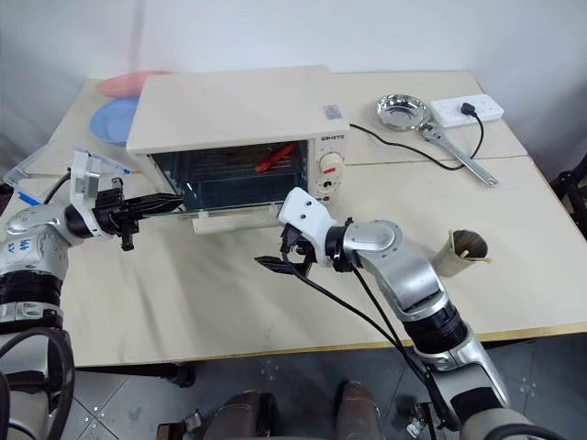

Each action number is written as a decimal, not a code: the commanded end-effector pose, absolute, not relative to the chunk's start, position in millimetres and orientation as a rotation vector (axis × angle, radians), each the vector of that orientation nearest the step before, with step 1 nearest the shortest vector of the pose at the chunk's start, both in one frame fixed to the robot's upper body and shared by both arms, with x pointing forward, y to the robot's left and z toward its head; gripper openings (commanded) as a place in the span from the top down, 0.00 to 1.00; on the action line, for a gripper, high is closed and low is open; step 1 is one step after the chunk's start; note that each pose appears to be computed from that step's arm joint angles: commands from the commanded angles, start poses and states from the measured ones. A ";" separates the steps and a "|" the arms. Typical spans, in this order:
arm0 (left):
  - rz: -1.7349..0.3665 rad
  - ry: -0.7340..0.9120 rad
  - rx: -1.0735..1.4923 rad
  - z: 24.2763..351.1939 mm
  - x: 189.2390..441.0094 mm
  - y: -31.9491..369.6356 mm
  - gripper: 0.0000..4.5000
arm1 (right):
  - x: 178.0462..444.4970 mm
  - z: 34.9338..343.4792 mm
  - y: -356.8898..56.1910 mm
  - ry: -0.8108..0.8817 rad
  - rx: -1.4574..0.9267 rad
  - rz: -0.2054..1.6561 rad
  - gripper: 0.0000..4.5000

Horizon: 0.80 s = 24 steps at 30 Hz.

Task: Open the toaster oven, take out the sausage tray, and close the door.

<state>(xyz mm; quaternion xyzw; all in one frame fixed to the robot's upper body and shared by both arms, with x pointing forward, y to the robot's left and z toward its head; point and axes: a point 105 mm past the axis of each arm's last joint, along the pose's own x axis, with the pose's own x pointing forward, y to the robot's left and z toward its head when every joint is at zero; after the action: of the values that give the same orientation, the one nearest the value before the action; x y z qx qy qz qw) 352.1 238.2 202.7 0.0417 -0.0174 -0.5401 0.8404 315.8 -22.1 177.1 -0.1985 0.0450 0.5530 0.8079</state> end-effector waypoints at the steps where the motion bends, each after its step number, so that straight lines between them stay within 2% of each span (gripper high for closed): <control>1: -1.196 -0.041 0.112 206.0 351.2 229.0 0.99 | 312.0 177.0 -39.7 0.138 -0.458 1.198 0.00; 3: -1.222 -0.029 0.109 203.1 349.6 224.7 0.99 | 309.1 172.4 -50.0 0.184 -0.490 1.205 0.00; 7: -1.248 -0.003 0.120 198.0 348.7 220.2 0.99 | 287.3 160.6 -84.3 0.321 -0.560 1.274 0.00; 15: -1.325 0.180 0.276 171.0 340.2 219.0 0.99 | 266.5 198.6 -100.3 0.290 -0.474 1.369 0.00; 18: -1.356 0.237 0.354 160.4 336.4 218.0 0.99 | 272.9 209.6 -95.4 0.234 -0.453 1.341 0.00; 24: -1.348 0.281 0.529 145.2 336.7 219.7 0.99 | 303.1 221.8 -68.0 0.081 -0.514 1.201 0.00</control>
<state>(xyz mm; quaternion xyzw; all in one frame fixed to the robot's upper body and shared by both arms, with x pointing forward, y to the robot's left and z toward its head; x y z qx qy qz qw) 341.8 216.2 148.1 0.2098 0.1170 -0.6051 0.7591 294.5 -74.3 214.1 -0.2174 0.0665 0.5821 0.7807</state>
